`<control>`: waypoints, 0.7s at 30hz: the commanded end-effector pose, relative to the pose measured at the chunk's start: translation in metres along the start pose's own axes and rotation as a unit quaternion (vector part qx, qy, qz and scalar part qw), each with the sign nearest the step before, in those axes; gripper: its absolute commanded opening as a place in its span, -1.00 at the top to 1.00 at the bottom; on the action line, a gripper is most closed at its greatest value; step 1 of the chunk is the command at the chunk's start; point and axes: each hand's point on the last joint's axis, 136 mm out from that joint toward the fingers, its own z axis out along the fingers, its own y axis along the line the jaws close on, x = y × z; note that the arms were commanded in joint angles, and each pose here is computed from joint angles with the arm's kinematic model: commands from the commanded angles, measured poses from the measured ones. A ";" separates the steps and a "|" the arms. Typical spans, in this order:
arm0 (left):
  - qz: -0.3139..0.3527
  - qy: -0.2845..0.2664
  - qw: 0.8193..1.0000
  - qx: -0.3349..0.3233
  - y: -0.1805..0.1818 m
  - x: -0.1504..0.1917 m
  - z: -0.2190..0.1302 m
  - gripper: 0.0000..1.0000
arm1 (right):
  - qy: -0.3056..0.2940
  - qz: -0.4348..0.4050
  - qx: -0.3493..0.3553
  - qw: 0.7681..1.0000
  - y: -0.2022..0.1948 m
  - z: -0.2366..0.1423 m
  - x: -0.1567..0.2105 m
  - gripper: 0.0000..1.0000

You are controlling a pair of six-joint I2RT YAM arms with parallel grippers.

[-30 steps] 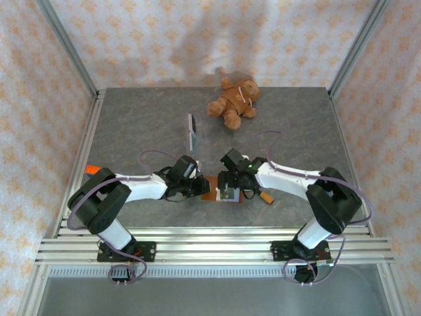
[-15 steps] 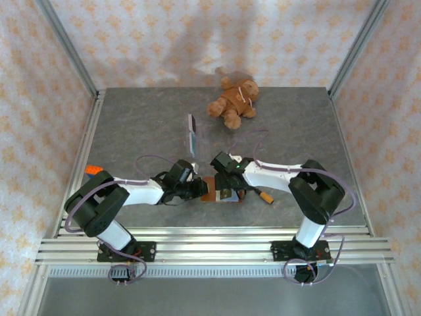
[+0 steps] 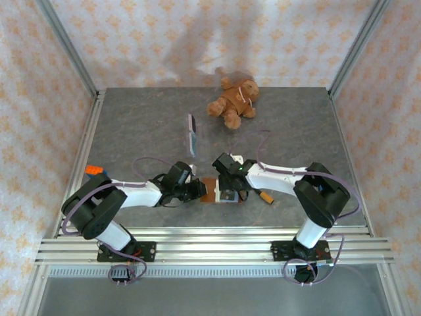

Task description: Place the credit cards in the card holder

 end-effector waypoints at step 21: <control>-0.021 0.001 0.998 -0.056 0.031 0.007 -0.001 0.69 | 0.041 -0.032 0.008 0.999 -0.012 -0.003 0.041 -0.78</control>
